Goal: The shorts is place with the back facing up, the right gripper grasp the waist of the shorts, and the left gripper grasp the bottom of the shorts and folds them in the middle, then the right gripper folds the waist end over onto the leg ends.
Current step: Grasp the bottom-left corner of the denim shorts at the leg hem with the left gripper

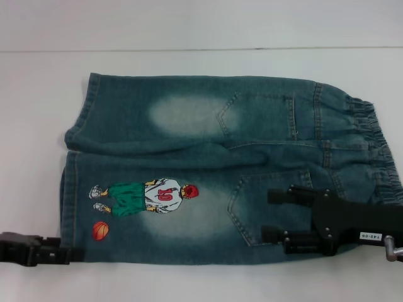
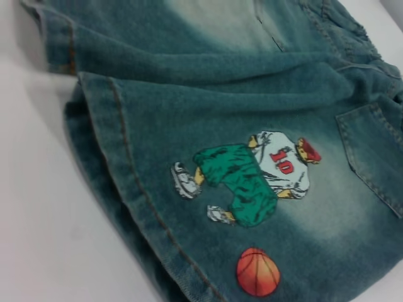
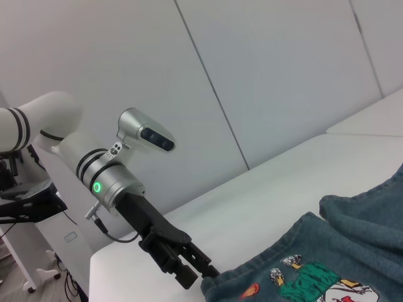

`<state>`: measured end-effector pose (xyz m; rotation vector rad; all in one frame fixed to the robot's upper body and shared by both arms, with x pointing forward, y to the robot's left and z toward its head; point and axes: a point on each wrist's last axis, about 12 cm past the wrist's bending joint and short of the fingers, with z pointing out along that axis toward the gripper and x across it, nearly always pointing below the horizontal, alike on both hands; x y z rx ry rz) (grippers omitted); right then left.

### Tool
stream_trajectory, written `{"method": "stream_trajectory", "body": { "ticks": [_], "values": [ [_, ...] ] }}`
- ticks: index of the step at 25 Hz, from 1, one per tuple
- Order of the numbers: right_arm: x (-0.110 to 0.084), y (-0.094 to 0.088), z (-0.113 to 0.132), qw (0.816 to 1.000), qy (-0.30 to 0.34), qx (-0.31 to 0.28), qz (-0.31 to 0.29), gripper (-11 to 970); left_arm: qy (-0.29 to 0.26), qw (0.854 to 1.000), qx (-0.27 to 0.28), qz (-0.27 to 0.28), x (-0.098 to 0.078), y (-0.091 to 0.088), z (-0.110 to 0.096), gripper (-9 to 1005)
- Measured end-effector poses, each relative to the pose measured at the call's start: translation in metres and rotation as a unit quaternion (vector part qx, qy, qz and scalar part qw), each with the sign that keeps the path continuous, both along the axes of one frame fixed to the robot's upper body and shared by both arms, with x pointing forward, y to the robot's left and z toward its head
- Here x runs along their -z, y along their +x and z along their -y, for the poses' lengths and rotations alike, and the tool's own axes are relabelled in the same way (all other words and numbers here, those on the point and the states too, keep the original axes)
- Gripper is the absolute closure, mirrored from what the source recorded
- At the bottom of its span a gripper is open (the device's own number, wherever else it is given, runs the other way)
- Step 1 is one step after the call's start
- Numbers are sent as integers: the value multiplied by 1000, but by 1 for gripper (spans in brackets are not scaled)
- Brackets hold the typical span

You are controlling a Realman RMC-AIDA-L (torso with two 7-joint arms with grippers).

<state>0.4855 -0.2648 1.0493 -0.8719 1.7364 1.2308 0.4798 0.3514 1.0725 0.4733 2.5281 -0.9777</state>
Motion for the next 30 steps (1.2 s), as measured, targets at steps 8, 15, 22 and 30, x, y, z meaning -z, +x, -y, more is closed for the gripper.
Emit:
{"method": "stream_trajectory", "body": {
  "ticks": [8, 15, 22, 30],
  "values": [
    [0, 0, 0, 1000, 0, 0, 0, 57, 12, 1000, -4, -21, 0, 0, -2, 137],
    [0, 0, 0, 1000, -1, 1, 0, 57, 24, 999, 13, -31, 0, 6, 5, 138],
    [1, 1, 0, 1000, -4, 3, -1, 57, 24, 999, 22, -29, -2, 10, 10, 137],
    [1, 1, 0, 1000, -5, 3, -1, 58, 23, 999, 15, -23, -3, 12, 9, 138]
  ]
}}
